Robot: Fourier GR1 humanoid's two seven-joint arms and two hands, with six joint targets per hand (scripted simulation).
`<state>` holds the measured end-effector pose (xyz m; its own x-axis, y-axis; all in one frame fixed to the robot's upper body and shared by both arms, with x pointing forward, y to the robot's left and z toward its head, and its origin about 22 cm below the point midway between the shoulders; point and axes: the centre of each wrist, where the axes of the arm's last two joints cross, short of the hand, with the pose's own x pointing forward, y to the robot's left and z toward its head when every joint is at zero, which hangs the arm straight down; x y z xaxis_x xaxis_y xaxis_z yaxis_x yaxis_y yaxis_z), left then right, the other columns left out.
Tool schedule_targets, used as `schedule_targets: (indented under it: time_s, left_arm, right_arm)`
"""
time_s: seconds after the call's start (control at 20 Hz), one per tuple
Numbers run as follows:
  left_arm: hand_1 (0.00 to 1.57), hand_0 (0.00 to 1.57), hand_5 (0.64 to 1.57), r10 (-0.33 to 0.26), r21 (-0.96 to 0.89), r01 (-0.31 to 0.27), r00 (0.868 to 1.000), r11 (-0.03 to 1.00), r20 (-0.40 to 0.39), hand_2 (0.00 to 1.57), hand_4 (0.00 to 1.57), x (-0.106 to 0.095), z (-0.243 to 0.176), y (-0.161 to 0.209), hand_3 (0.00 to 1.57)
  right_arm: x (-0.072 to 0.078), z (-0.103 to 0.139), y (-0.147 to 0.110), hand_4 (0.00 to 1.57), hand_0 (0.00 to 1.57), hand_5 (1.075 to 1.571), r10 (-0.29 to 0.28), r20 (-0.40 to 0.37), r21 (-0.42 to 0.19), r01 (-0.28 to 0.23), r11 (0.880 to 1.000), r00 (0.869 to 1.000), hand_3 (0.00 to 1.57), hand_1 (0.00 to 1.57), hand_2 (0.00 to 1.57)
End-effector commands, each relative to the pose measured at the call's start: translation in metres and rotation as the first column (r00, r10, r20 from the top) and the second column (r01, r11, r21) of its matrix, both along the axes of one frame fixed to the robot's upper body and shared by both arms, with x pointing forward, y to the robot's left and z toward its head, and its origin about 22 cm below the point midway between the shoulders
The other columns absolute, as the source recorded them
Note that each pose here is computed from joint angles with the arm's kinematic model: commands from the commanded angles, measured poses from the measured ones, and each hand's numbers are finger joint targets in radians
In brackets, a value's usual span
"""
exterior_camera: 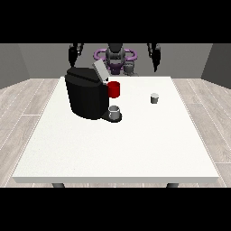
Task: Insert the coffee pod into the coffee machine and close the lid
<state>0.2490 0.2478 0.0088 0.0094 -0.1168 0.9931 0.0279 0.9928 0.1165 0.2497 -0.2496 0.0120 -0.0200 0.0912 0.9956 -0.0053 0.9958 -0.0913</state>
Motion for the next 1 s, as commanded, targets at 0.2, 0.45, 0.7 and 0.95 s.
schedule_targets:
  time_s: [0.2,0.45,0.7,0.95]
  left_arm:
    - [0.00,0.00,1.571,-0.139,0.182,0.125,0.988,0.975,0.066,0.00,0.00,-0.002,0.007,0.059,0.00]
    - [0.00,0.00,1.571,-0.261,0.359,0.216,0.962,0.908,0.082,0.00,0.00,0.008,0.026,0.072,0.00]
    - [0.00,0.00,1.571,-0.175,0.479,0.149,0.984,0.865,0.011,0.00,0.00,0.039,0.054,0.097,0.00]
    - [0.00,0.00,1.571,-0.144,0.526,0.109,0.989,0.843,0.025,0.00,0.00,0.060,0.057,0.130,0.00]
  right_arm:
    - [-0.010,-0.015,-0.006,0.00,0.00,1.571,0.017,-0.032,0.003,-0.017,1.000,0.999,0.00,0.00,0.00]
    - [0.002,-0.015,0.003,0.00,0.00,1.571,-0.162,0.059,-0.121,0.168,0.978,0.985,0.00,0.00,0.00]
    - [0.010,0.000,0.019,0.00,0.00,1.571,-0.103,0.078,-0.137,0.113,0.984,0.992,0.00,0.00,0.00]
    - [0.025,0.029,0.019,0.00,0.00,1.571,-0.043,0.158,-0.141,0.066,0.988,0.986,0.00,0.00,0.00]
